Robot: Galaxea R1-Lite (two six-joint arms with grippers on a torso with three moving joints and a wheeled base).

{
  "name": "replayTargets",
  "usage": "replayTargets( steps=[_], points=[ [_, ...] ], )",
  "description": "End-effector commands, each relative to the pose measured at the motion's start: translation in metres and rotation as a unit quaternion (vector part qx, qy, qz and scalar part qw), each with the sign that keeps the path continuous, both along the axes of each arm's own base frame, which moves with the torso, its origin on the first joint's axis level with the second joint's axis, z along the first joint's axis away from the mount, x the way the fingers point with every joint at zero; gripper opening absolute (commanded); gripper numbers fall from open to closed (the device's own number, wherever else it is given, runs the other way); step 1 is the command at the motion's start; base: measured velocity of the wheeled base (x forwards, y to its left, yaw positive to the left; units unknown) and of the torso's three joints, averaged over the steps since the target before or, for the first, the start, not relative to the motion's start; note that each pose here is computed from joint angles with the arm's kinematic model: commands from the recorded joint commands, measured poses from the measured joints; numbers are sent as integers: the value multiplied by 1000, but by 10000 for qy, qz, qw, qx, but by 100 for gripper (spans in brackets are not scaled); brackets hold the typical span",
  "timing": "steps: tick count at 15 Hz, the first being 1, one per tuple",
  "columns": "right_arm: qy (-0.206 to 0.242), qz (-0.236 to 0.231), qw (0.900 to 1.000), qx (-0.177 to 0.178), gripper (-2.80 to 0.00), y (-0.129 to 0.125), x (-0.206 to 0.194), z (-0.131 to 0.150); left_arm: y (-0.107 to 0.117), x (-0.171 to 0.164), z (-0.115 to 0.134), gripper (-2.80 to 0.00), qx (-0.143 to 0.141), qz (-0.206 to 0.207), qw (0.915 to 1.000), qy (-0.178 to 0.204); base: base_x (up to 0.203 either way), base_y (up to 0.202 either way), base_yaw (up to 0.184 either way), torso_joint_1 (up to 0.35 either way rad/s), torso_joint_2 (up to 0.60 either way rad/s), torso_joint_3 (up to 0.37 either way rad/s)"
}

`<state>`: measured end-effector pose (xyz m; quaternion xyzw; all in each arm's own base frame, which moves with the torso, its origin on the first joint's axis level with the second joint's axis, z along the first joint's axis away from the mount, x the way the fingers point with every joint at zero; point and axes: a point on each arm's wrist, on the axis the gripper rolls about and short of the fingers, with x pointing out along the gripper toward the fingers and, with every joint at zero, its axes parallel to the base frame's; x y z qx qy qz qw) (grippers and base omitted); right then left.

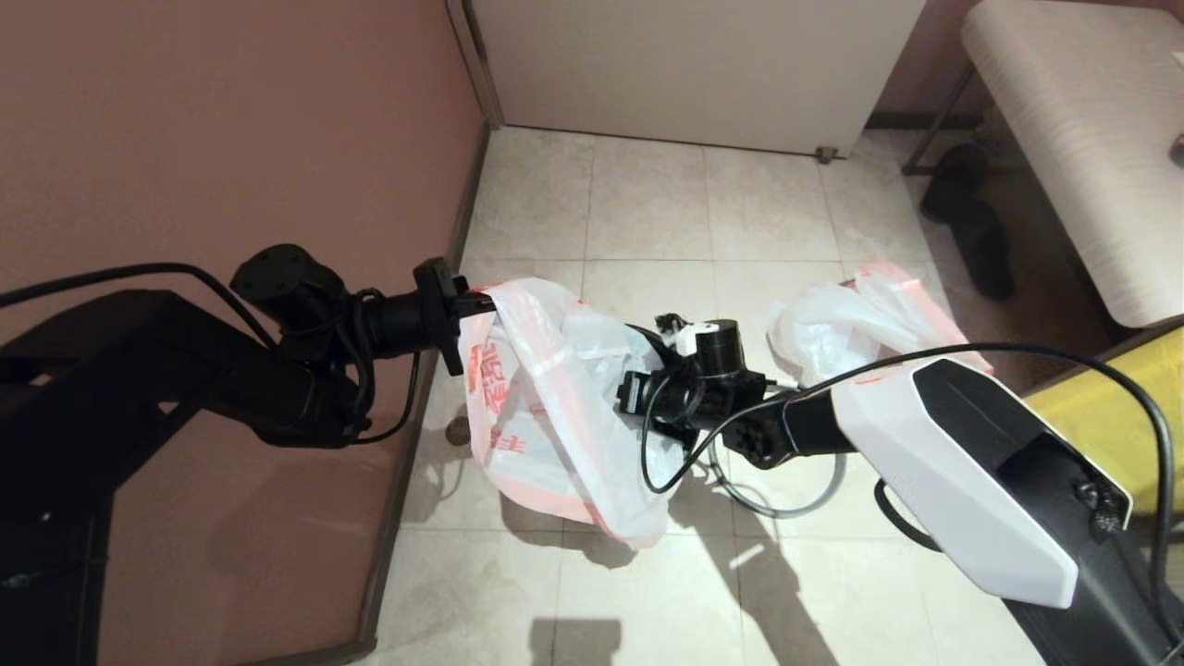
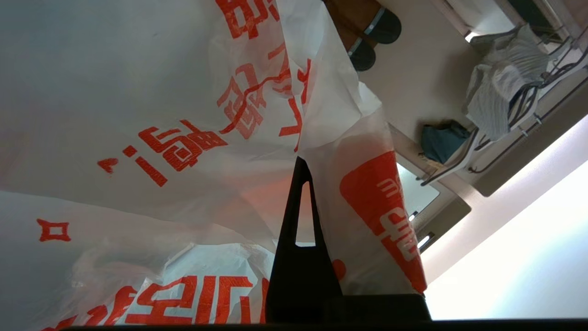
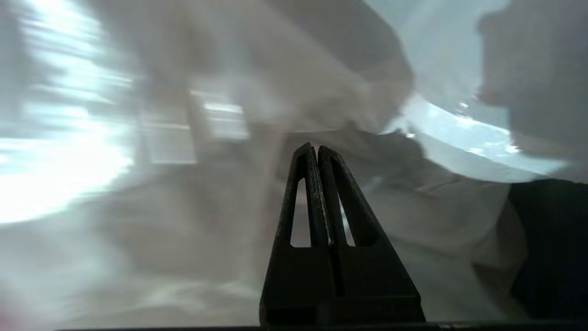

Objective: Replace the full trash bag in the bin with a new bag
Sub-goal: Put the new garbage bag on the trash can

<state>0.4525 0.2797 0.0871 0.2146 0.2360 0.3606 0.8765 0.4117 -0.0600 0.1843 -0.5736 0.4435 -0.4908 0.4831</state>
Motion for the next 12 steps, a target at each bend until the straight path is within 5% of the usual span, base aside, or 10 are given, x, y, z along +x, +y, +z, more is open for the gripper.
replayTargets(
  steps=[1,6,9,12],
  points=[
    [-153,103,9997,145,-280,0,-21,52,1,-3,2,-280,-40,24,9999,-139,0,0,0,0,0,0],
    [759,-160,9954,-569,-280,-19,-65,85,1,-2,2,-280,-50,43,9998,-160,0,0,0,0,0,0],
    [858,-778,9893,-889,-280,-49,-86,97,0,0,-1,-280,-37,67,9996,-284,0,0,0,0,0,0],
    [865,-853,9845,-1266,-280,-57,-108,108,-4,5,-8,-280,-23,12,9997,-255,0,0,0,0,0,0]
  ],
)
